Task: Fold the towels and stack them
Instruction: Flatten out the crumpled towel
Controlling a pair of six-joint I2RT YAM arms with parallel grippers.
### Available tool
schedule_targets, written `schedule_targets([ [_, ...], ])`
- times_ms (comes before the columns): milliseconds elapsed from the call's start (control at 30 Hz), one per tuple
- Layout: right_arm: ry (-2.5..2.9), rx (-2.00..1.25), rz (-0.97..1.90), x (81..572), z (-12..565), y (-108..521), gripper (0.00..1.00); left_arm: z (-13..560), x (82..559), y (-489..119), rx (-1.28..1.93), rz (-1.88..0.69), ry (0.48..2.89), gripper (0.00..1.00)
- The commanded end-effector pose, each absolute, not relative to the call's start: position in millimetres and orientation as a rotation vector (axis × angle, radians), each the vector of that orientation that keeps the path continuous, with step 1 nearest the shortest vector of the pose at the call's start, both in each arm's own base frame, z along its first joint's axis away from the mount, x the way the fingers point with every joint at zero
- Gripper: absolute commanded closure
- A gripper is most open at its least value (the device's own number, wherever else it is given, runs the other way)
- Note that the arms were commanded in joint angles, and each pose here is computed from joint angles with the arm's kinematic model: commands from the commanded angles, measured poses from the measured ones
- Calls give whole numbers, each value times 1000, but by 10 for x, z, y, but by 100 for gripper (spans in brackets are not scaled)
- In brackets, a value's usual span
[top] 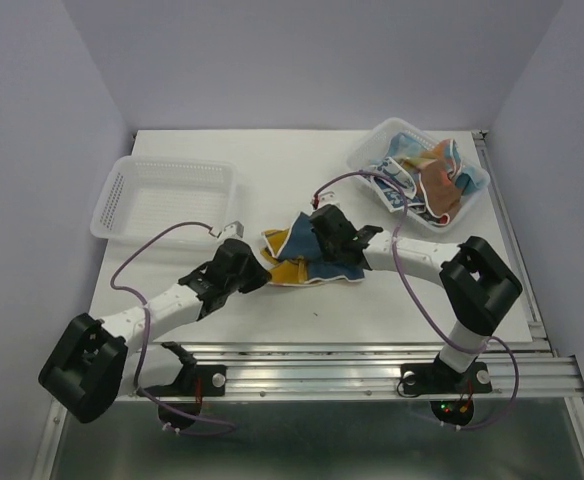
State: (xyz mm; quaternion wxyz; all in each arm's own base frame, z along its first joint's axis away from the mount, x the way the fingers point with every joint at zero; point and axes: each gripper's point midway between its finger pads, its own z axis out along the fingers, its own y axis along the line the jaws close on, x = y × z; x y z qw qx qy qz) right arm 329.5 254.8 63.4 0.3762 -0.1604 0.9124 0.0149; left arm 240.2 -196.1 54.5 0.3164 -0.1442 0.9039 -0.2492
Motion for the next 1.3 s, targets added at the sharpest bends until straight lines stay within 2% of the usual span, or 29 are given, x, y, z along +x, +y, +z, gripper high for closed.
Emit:
schedule_targets([
  [0,2174,-315,63,3630,1216,2658,99,1013,2411,-2092,-327,-775,2238,100],
  [167,2087,-304,119,3867,1614,2821,99,1430,2142,-2327,-287,-899,2163,100],
  [267,2064,-327,139,3956,1709,2911,99,1416,1926,-2549,-238,-943,2201,100],
  [333,2061,-336,160,3996,1704,2958,99,1246,1826,-2690,-217,-913,2267,96],
  [400,2058,-357,200,4040,1698,3001,99,1121,1665,-2912,-114,-891,2334,82],
  [433,2060,-364,217,4067,1687,3013,99,1103,1630,-2980,-79,-883,2347,70],
  [467,2068,-402,252,4083,1637,3073,98,1192,1553,-3129,-7,-903,2337,36],
  [500,2067,-415,265,4107,1629,3094,94,1210,1523,-3196,25,-901,2336,9],
  [533,2068,-418,264,4138,1608,3091,89,1226,1483,-3262,45,-902,2336,1],
  [567,2070,-420,253,4177,1593,3068,87,1225,1483,-3297,75,-871,2324,1],
  [667,2087,-408,188,4209,1553,2977,62,1415,1451,-3415,111,-887,2277,1],
  [700,2110,-402,173,4164,1525,2927,38,1457,1465,-3414,102,-893,2265,1],
  [733,2117,-371,190,4085,1570,2875,24,1419,1463,-3349,91,-861,2279,1],
  [767,2130,-357,196,4010,1568,2830,0,1389,1508,-3210,23,-804,2285,1],
  [833,2191,-281,232,3773,1420,2688,0,1329,1541,-3007,-51,-726,2292,1],
  [867,2188,-228,266,3643,1557,2610,0,1254,1577,-2762,-163,-647,2294,1],
  [967,2285,-96,341,3131,1321,2430,0,1081,1683,-2198,-360,-491,2280,1],
  [1033,2326,-44,377,2805,1207,2479,0,1073,1772,-1992,-447,-494,2250,1],
  [1100,2387,26,336,2512,991,2382,0,954,1930,-1763,-524,-463,2237,1],
  [1267,2462,-73,187,1923,720,2497,0,908,2153,-1459,-637,-391,2190,1],
])
